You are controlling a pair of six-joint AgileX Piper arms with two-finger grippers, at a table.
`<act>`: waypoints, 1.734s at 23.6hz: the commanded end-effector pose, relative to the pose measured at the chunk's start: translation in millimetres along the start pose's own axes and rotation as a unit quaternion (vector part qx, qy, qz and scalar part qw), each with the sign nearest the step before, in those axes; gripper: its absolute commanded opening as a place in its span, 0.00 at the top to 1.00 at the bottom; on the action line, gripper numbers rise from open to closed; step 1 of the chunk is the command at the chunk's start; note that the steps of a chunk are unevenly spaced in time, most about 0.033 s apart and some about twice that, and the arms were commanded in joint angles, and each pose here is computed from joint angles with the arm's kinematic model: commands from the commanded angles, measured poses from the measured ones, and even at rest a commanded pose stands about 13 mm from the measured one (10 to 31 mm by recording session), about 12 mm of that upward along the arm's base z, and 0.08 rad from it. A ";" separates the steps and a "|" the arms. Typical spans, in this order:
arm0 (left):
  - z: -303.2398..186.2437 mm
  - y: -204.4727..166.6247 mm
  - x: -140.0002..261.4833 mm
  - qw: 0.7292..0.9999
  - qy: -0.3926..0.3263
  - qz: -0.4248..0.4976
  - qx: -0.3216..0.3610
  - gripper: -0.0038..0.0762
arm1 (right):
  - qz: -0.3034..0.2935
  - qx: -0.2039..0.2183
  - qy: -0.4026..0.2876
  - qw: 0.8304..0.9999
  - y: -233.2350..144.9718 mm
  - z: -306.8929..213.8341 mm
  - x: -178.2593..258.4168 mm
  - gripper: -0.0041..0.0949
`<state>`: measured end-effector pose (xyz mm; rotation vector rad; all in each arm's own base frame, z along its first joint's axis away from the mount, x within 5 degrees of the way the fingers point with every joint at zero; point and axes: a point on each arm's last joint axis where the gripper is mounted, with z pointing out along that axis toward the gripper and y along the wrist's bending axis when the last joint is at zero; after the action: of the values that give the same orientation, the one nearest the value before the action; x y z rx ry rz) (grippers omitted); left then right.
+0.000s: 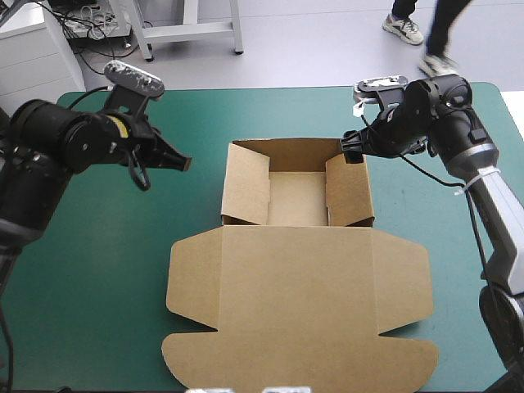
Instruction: Fold the box
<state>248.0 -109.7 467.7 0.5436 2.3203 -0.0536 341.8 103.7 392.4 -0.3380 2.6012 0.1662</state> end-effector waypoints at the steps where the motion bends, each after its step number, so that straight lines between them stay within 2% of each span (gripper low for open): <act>1: -25.3 1.0 31.7 1.000 0.015 0.001 0.001 0.99 | 0.002 -0.001 -0.033 0.999 -0.5 -23.6 -2.1 0.14; 4: -19.9 -1.4 68.1 0.998 0.056 0.005 0.003 0.99 | 0.011 -0.001 -0.018 1.000 -1.0 -10.7 -4.2 0.14; 6: -8.9 -4.6 108.6 0.995 0.099 0.012 0.005 0.99 | 0.012 0.000 0.004 1.000 -1.7 9.4 -6.6 0.14; 9: -5.2 -7.2 145.0 0.993 0.114 0.004 0.006 0.99 | 0.017 0.005 0.030 0.999 -4.9 33.0 -8.4 0.14; 11: -2.5 -9.6 186.2 0.992 0.125 -0.012 0.005 0.99 | 0.043 -0.003 0.064 0.997 -14.1 64.1 -9.1 0.15; 12: -2.3 -10.1 194.1 0.992 0.126 -0.018 0.004 0.99 | 0.049 -0.009 0.071 0.996 -15.1 70.7 -9.0 0.16; 14: -9.8 -9.8 210.9 0.994 0.104 -0.033 0.001 0.99 | 0.051 -0.011 0.086 0.995 -16.0 85.1 -8.4 0.25; 18: -28.3 -7.9 221.6 0.998 0.057 -0.038 0.000 0.99 | 0.051 -0.011 0.111 0.992 -17.4 107.5 -6.3 0.52; 20: -34.4 -5.5 224.5 0.998 0.042 -0.035 -0.010 0.99 | 0.050 -0.006 0.108 0.993 -18.3 109.5 -7.1 0.79; 21: -34.4 -5.1 224.5 0.998 0.042 -0.035 -0.013 0.99 | 0.048 -0.004 0.108 0.993 -18.7 109.5 -7.1 0.86; 22: -34.5 -4.1 224.5 0.998 0.042 -0.042 -0.018 0.99 | 0.042 0.000 0.106 0.994 -19.6 108.5 -7.3 0.98; 25: -34.5 -3.8 224.4 0.998 0.041 -0.043 -0.020 0.99 | 0.004 0.007 0.098 0.995 -21.3 103.8 -10.0 0.98; 26: -34.5 -3.8 224.4 0.998 0.041 -0.043 -0.020 0.99 | -0.031 0.024 0.091 0.995 -24.5 98.1 -14.3 0.98; 29: -34.5 -3.6 224.8 0.998 0.043 -0.043 -0.021 0.99 | -0.062 0.048 0.065 0.995 -33.0 85.2 -24.6 0.98; 36: -34.5 -3.4 225.0 0.998 0.044 -0.043 -0.022 0.99 | -0.046 0.085 -0.009 0.995 -73.6 43.2 -47.5 0.98; 41: -34.5 -3.4 225.0 0.998 0.045 -0.043 -0.022 0.99 | 0.011 0.128 -0.038 0.991 -130.6 20.0 -46.1 0.98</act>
<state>77.1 -22.8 330.8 0.4559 2.4838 -0.0131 439.0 26.0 350.3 -0.3091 2.6163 -0.0877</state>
